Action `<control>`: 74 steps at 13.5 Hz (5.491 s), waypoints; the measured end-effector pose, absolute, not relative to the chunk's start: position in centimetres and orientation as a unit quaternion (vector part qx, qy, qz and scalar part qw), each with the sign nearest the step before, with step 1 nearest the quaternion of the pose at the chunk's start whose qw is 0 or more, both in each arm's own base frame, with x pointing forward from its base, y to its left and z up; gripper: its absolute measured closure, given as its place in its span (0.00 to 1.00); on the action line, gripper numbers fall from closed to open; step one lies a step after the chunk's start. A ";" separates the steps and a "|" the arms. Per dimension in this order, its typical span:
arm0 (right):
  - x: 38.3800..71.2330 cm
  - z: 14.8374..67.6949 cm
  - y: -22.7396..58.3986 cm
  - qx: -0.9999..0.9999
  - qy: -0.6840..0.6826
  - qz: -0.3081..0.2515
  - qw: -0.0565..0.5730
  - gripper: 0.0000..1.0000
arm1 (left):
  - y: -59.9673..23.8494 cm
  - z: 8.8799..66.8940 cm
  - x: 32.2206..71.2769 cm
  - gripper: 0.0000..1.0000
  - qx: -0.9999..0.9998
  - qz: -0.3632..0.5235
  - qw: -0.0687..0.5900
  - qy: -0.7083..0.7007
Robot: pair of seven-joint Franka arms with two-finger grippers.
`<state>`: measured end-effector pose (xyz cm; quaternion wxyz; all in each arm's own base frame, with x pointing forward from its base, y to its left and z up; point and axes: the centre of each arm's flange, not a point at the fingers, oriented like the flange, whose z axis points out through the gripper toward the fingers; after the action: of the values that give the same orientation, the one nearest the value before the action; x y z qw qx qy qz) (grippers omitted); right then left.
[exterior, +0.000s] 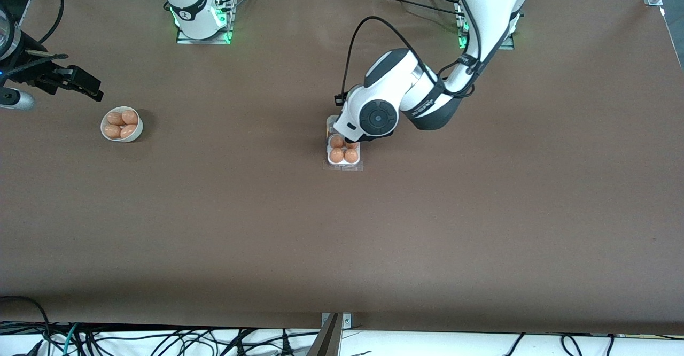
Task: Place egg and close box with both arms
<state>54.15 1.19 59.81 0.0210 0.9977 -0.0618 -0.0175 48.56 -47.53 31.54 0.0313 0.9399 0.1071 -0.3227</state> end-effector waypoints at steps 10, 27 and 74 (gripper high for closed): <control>54.3 59.6 2.2 0.998 -0.055 -0.019 0.010 0.00 | -51.1 28.2 46.4 0.99 0.945 -0.312 0.037 0.095; 54.3 59.5 2.2 0.998 -0.055 -0.020 0.009 0.00 | -50.2 26.6 49.1 0.99 0.962 -0.252 0.037 0.095; 54.3 59.5 2.2 0.998 -0.055 -0.020 0.009 0.00 | 0.3 61.0 57.5 0.00 1.000 -0.015 0.007 0.020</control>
<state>54.32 2.17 59.50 0.0090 0.9983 -0.0546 -0.0197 57.46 0.33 60.99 0.0070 0.9997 0.0205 -0.0151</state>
